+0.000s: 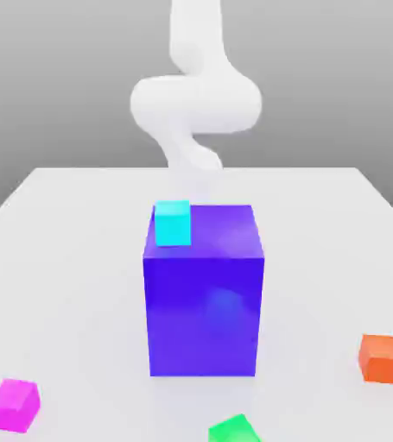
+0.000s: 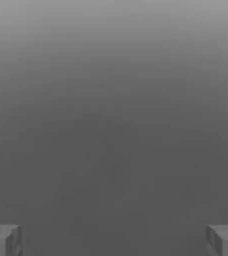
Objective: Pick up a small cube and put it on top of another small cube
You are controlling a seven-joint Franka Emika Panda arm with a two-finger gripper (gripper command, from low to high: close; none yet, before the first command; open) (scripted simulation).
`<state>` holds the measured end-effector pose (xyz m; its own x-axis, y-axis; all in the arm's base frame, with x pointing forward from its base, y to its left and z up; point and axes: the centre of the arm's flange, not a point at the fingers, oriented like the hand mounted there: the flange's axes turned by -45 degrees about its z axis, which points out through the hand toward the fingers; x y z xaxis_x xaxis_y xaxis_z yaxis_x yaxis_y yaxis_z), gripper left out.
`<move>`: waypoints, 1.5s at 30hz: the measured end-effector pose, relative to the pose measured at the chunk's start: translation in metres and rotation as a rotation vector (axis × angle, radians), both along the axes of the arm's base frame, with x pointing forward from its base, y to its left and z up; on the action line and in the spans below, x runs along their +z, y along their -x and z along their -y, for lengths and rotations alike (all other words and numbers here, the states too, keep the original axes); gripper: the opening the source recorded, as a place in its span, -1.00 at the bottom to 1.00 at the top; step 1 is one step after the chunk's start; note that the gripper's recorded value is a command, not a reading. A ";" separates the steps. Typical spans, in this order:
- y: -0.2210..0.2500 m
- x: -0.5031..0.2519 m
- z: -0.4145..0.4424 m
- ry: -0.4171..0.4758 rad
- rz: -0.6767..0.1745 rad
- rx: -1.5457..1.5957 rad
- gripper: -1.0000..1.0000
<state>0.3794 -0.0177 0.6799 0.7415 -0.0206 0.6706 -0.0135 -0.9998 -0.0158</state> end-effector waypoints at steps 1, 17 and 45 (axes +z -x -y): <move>-0.013 -0.014 0.008 -0.003 -0.028 -0.002 0.00; -0.120 -0.274 0.142 -0.042 -0.427 -0.069 0.00; -0.074 -0.500 0.235 -0.049 -0.735 -0.134 -1.00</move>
